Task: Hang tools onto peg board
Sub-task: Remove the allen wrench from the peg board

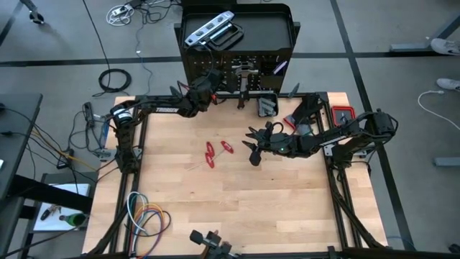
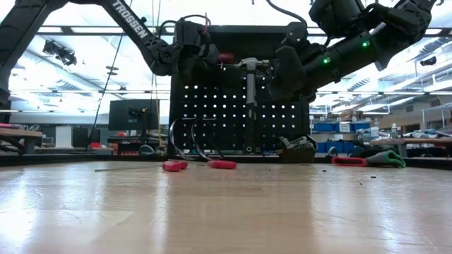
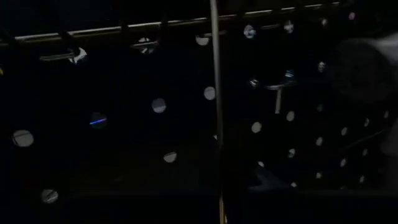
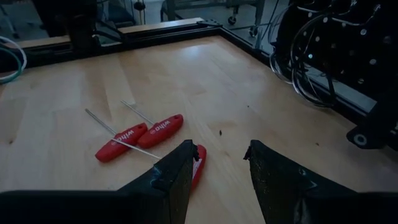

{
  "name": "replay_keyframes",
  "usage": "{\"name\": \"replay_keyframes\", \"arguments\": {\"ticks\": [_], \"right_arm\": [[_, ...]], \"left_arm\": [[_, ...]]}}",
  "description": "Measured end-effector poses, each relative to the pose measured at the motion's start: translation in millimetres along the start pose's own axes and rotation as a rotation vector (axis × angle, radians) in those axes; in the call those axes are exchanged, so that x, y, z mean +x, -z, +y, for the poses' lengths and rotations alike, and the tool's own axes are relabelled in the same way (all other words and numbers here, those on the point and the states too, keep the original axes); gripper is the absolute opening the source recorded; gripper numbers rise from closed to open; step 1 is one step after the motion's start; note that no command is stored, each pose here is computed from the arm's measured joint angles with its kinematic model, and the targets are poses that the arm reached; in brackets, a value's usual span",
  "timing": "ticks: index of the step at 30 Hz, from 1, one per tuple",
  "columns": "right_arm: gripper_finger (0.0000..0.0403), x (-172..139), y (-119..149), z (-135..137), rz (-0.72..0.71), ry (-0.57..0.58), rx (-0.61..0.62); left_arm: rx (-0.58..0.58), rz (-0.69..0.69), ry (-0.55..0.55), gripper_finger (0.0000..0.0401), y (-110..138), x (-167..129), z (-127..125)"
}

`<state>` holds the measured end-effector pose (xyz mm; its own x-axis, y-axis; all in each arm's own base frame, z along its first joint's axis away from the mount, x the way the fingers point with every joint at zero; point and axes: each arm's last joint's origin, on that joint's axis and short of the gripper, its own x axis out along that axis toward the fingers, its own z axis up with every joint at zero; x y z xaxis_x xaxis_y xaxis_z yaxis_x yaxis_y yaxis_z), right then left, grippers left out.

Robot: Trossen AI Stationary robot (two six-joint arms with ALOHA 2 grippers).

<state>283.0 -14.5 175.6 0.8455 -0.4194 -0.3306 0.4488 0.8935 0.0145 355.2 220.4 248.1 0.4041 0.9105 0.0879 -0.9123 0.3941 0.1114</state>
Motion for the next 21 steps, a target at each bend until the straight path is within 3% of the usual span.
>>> {"name": "replay_keyframes", "arguments": {"ticks": [12,18,21], "right_arm": [[0.0162,-1.0,0.9,2.3,0.005,-0.007,0.007],[0.0162,-1.8,2.0,4.0,0.013,-0.013,0.003],[0.0162,-1.7,1.9,3.9,0.012,-0.013,0.005]], "left_arm": [[0.052,0.006,-0.077,0.0001,-4.2,-10.8,-10.5],[0.025,-0.031,-0.059,0.0000,-3.0,-28.3,-0.8],[0.028,-0.041,0.001,0.0000,-2.1,-40.9,10.1]]}}
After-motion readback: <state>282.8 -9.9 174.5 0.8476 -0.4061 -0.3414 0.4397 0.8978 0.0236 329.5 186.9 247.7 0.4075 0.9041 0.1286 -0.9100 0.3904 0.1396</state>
